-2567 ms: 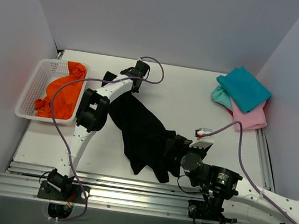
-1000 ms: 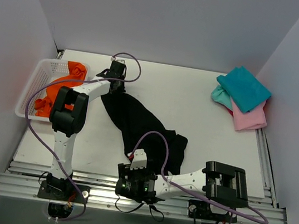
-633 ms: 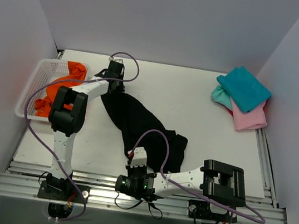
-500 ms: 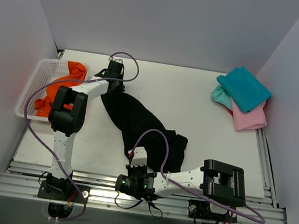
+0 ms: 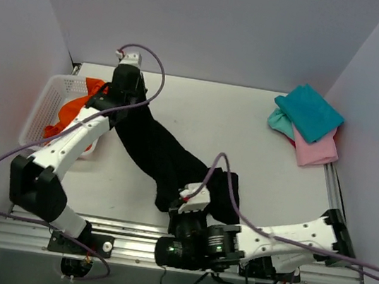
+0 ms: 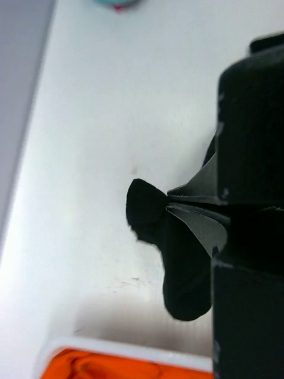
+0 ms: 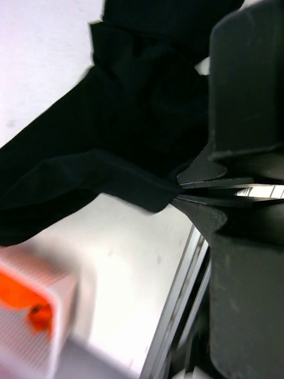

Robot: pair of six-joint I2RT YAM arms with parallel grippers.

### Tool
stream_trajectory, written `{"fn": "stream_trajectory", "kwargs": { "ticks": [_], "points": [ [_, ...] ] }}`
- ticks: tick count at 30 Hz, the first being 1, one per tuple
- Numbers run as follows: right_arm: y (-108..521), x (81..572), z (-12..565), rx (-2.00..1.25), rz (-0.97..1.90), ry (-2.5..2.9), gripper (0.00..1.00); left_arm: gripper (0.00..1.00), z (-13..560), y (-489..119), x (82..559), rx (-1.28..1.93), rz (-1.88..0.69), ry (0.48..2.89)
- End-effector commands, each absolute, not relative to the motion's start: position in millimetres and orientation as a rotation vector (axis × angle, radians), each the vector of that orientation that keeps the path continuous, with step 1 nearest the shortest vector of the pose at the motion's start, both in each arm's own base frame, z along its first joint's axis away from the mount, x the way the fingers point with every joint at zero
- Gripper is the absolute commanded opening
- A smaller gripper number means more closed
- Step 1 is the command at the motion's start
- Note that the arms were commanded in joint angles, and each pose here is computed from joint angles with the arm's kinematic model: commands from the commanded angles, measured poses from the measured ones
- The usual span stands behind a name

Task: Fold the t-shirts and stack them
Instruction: Flatten the tshirt out

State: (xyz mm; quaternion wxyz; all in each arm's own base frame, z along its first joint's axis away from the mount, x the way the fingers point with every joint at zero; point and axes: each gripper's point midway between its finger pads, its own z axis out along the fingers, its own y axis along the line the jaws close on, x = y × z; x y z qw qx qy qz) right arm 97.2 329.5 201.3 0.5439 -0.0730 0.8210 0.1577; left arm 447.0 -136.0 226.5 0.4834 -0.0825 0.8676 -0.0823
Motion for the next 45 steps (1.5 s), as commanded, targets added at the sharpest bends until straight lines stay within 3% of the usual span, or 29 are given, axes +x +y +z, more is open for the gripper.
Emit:
{"fn": "stream_trajectory", "kwargs": {
  "ticks": [1,10,17,21,29,32,35,38,42,45],
  "points": [
    [266,112,289,-0.103,0.338,1.734,0.00,0.02,352,-117,392,-0.237,-0.235,1.860],
    [200,117,407,-0.025,0.505,1.604,0.00,0.02,492,-87,248,-0.223,-0.422,1.540],
    [151,136,478,0.139,0.470,1.561,0.00,0.02,569,-70,190,-0.150,-0.580,1.305],
    [121,142,483,0.178,0.421,1.632,0.00,0.02,590,-70,196,-0.145,-0.560,1.253],
    [85,155,471,0.135,0.541,1.646,0.00,0.02,533,-134,308,-0.124,-0.442,1.402],
    [109,148,491,-0.081,0.638,1.496,0.00,0.02,495,-153,347,-0.130,-0.393,1.440],
    [172,104,520,-0.527,0.737,1.252,0.00,0.02,479,-168,355,-0.099,-0.433,1.447],
    [222,55,545,-0.787,0.843,1.066,0.00,0.02,487,-175,340,-0.014,-0.492,1.409],
    [298,-2,543,-1.143,0.769,0.919,0.00,0.02,514,-181,298,0.137,-0.598,1.293],
    [342,2,534,-1.243,0.584,0.955,0.00,0.02,520,-176,280,0.180,-0.606,1.262]
  ]
}}
